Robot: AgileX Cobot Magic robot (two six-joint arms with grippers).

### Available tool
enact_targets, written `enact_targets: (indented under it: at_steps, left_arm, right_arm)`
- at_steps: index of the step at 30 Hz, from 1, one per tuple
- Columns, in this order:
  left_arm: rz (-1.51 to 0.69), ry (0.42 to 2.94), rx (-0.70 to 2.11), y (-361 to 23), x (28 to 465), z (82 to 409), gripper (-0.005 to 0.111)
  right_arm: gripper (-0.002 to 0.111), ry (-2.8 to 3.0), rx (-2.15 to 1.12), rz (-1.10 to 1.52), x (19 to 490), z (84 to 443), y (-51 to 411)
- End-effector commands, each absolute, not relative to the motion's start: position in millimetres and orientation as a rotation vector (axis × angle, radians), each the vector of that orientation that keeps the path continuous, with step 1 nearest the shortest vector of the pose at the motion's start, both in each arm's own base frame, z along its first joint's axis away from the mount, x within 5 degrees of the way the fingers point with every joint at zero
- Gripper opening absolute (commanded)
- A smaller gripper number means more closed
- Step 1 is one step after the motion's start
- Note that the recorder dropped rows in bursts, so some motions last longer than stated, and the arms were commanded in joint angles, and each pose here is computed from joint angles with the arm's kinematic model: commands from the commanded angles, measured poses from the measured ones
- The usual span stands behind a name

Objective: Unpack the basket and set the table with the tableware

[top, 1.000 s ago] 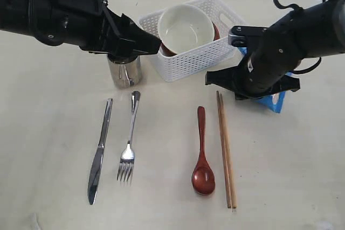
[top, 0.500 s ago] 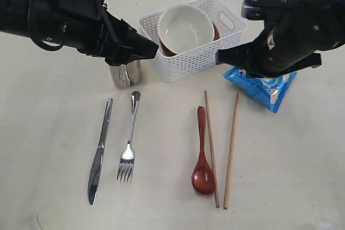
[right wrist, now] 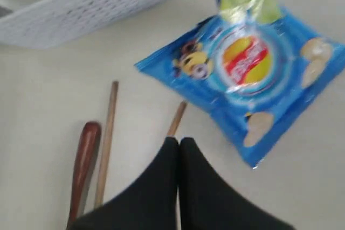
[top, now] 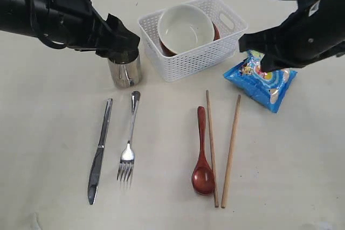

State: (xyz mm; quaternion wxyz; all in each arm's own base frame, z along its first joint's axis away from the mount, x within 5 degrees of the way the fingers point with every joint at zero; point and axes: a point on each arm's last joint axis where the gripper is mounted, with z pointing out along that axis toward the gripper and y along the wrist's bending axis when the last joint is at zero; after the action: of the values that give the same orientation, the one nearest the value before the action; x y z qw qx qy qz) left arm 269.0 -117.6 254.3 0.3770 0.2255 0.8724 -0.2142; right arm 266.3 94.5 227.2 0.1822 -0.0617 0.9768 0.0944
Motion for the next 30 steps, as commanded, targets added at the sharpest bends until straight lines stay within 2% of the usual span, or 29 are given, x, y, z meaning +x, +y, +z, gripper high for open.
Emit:
enact_targets:
  at_steps: [1,7,13,25,30]
  left_arm:
    - [-0.54,2.228,0.565,-116,268,256,0.061]
    - [-0.544,2.23,0.568,-116,267,256,0.061]
    - [-0.558,2.236,0.582,-117,266,255,0.061]
    - [-0.557,2.235,0.587,-117,266,255,0.061]
    - [-0.557,2.235,0.587,-117,266,255,0.061]
  right_arm:
    - [0.0,2.858,-0.205,0.302,262,194,109]
    - [0.0,2.934,-0.107,0.272,266,140,126]
    - [0.0,2.956,-0.048,0.252,272,114,130]
    - [0.0,2.944,-0.052,0.254,272,117,130]
    - [0.0,2.879,-0.061,0.289,271,139,130]
